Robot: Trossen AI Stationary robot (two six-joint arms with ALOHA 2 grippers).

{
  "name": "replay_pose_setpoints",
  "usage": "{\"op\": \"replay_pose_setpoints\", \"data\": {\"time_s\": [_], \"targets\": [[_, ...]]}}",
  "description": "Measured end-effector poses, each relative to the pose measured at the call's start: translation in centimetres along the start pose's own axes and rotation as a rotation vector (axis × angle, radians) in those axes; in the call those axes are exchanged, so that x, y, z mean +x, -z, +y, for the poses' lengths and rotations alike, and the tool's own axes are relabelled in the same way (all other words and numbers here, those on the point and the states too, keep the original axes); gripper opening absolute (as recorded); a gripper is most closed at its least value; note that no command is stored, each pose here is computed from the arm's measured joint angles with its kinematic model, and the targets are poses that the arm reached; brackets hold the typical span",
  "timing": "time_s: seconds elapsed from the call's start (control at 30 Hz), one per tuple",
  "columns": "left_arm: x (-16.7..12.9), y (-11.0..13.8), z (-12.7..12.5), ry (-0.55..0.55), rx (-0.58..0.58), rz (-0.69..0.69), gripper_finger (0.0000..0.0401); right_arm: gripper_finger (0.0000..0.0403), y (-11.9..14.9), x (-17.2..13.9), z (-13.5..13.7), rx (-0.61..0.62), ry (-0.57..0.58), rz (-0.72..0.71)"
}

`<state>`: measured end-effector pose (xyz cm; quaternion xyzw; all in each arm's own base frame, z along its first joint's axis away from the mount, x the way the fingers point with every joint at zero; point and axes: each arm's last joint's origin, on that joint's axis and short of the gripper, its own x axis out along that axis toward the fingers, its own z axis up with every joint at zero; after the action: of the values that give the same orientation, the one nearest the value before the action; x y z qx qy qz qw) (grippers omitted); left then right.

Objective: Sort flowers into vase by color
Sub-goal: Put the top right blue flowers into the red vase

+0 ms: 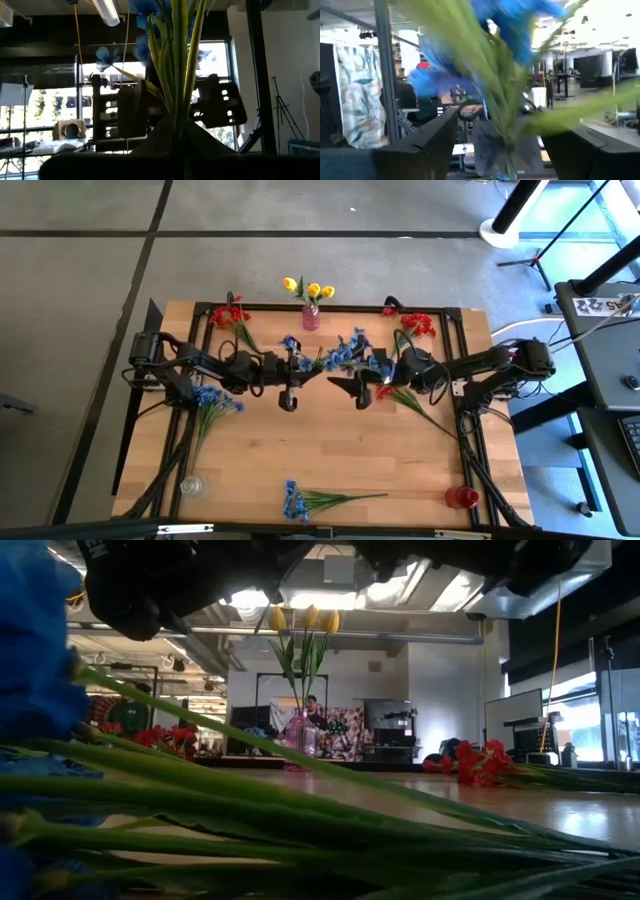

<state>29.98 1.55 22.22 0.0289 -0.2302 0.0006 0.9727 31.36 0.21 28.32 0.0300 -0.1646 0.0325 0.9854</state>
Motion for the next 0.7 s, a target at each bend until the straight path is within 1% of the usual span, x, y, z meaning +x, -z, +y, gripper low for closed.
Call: {"op": "replay_pose_setpoints", "data": {"time_s": [0.1, 0.2, 0.3, 0.43, 0.57, 0.6, 0.63, 0.7], "targets": [[0.0, 0.0, -0.1, 0.002, -0.002, 0.003, 0.0008, 0.0263, -0.3, 1.0, 0.0, -0.003, -0.029, -0.007], [0.0, 0.0, 0.0, 0.002, -0.002, 0.003, 0.0008, 0.024, 0.0, 2.0, -0.1, 0.0, -0.026, 0.005], [0.0, 0.0, -0.1, 0.005, -0.002, 0.004, 0.0008, 0.0201, 0.5, 2.7, -0.2, 0.002, -0.018, 0.017], [0.0, 0.1, -0.1, 0.002, -0.014, 0.006, 0.0011, 0.0126, 0.5, 3.1, -0.3, 0.002, 0.021, 0.016], [0.0, 0.3, 0.0, -0.007, -0.032, 0.032, 0.0041, 0.0028, 0.6, 3.1, -0.3, 0.002, 0.021, 0.027], [0.0, 0.4, 0.0, -0.007, -0.036, 0.044, 0.0053, 0.0017, 0.6, 3.1, -0.3, -0.003, 0.02, 0.03], [0.0, 0.6, -0.1, -0.006, -0.045, 0.056, 0.0065, 0.0014, 0.7, 3.1, -0.3, -0.01, 0.02, 0.035], [0.0, 0.8, -0.1, -0.003, -0.06, 0.101, 0.0093, 0.002, 0.8, 3.1, -0.4, -0.012, 0.024, 0.054]]}}
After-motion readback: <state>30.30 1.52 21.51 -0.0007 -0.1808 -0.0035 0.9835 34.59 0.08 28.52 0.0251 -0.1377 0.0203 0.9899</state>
